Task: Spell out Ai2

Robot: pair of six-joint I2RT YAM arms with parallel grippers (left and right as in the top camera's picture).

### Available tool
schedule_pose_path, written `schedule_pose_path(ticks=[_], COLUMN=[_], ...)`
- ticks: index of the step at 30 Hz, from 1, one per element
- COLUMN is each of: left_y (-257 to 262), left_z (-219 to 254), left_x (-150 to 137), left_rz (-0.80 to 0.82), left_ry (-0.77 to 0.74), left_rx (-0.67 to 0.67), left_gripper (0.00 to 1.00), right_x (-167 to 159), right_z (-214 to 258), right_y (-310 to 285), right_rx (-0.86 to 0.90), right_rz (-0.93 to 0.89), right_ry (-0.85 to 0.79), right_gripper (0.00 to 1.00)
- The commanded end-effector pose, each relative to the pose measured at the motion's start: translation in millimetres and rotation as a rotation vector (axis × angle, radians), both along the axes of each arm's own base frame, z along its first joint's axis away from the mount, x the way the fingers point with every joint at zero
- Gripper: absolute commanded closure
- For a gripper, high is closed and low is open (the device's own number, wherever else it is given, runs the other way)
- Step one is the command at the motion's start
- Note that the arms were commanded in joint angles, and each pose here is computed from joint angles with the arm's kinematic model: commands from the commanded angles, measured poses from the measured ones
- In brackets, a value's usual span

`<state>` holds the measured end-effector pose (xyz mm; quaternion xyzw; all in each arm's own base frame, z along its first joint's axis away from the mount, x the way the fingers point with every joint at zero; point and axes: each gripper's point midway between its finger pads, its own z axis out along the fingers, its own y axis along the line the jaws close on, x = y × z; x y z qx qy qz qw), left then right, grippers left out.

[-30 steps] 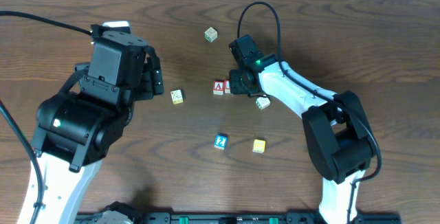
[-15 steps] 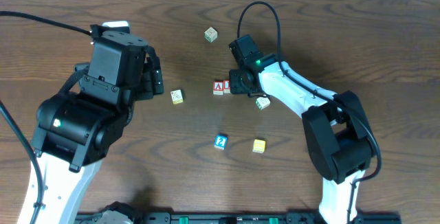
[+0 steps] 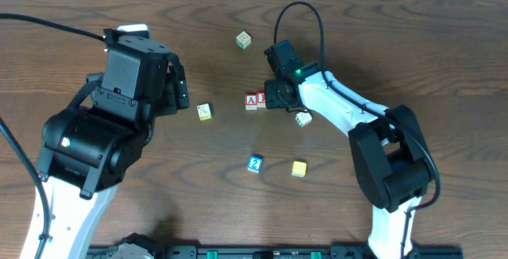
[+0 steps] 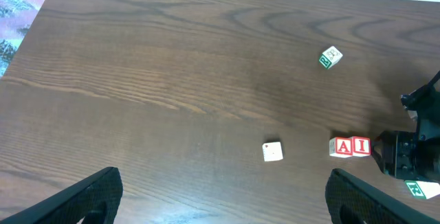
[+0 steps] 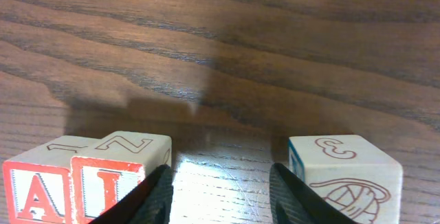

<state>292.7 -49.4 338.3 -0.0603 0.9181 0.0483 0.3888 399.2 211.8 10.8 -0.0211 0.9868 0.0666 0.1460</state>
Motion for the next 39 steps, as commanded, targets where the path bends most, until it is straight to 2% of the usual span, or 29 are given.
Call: schedule_pose_path(ticks=[1, 11, 19, 24, 29, 30, 32, 33, 35, 38, 39], left_y=[2.7, 3.0, 7.8, 0.3, -9.6, -11.9, -31.5, -40.8, -53.7, -58.3, -60.2], left_z=[5.0, 7.8, 11.4, 5.2, -16.2, -21.8, -41.4, -50.3, -73.1, -106.9, -120.0], left_x=[0.9, 1.1, -0.9, -3.4, -4.0, -1.7, 3.9, 4.2, 9.1, 19.6, 23.5], left_rz=[0.014, 0.015, 0.026, -0.008, -0.020, -0.027, -0.085, -0.121, -0.209, -0.193, -0.180], left_ry=[-0.015, -0.028, -0.041, -0.009, 0.067, 0.078, 0.133, 0.168, 0.248, 0.341, 0.378], left_rx=[-0.003, -0.006, 0.013, -0.014, -0.048, -0.047, -0.107, -0.131, -0.107, -0.084, -0.080], left_gripper=[0.05, 0.04, 0.05, 0.05, 0.05, 0.05, 0.05, 0.05, 0.03, 0.02, 0.02], right_x=[-3.6, 6.2, 19.8, 6.8, -17.5, -24.4, -38.6, -45.6, -60.8, -80.0, -85.9], right_z=[-1.9, 6.6, 74.7, 139.7, 199.8, 210.1, 227.8, 235.8, 251.1, 265.2, 268.2], right_y=[5.3, 0.4, -16.2, -32.5, -79.4, -90.4, -109.6, -119.6, -143.3, -168.4, -174.0], right_rx=[0.005, -0.009, -0.027, -0.021, -0.112, -0.123, -0.119, -0.116, -0.116, -0.119, -0.121], right_rz=[0.003, -0.022, -0.060, -0.086, -0.189, -0.214, -0.261, -0.283, -0.334, -0.386, -0.397], right_ry=[0.006, -0.037, -0.196, -0.292, -0.392, -0.403, -0.415, -0.419, -0.429, -0.436, -0.436], right_gripper=[0.52, 0.49, 0.49, 0.51, 0.55, 0.57, 0.73, 0.76, 0.76, 0.64, 0.63])
